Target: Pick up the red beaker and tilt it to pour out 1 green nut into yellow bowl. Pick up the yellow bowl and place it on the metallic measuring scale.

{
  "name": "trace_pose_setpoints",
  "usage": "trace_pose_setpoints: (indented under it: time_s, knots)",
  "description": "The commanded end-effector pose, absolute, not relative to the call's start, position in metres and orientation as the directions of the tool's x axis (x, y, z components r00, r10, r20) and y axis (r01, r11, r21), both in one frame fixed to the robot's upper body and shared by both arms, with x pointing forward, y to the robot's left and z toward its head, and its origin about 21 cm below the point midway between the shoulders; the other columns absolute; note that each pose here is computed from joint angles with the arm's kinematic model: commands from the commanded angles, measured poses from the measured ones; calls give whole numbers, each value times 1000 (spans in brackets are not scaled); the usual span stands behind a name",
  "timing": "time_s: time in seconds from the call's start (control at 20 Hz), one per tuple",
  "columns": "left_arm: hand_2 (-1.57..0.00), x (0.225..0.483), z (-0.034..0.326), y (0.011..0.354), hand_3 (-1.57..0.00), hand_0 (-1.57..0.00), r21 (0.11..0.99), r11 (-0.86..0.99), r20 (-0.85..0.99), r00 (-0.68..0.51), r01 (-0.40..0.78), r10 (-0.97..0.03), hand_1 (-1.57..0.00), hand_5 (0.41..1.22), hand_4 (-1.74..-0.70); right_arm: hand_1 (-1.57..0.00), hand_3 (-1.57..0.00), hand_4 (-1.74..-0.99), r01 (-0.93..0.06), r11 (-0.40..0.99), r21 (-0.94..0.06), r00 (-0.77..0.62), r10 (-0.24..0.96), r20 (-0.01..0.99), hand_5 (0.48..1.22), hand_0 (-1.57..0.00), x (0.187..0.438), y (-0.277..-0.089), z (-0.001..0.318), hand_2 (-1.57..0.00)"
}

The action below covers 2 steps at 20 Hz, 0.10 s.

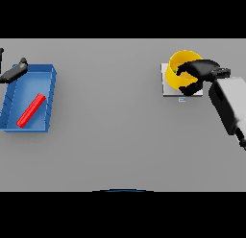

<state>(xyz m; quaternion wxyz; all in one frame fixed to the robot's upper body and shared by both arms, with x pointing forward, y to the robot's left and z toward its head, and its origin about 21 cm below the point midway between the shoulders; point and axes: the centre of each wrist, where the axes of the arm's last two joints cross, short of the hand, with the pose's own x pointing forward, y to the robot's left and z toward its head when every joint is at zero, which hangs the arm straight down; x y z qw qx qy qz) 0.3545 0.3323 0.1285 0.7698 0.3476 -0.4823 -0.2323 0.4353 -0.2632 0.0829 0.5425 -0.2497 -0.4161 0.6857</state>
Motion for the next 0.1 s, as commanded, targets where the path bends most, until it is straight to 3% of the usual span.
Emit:
trace_pose_setpoints:
  time_s: [0.0,0.05]
  knots:
    - [1,355,128,332,1,1,761,649,578,429,25,-694,1,734,-820,-59,-365,-1316,-540,-72,-839,-288,952,103,735,-66,436,-261,81,-142]
    - [1,355,126,329,1,1,761,648,579,422,28,-698,1,734,-821,-47,-348,-1308,-539,-75,-839,-294,950,104,733,-53,437,-264,85,-115]
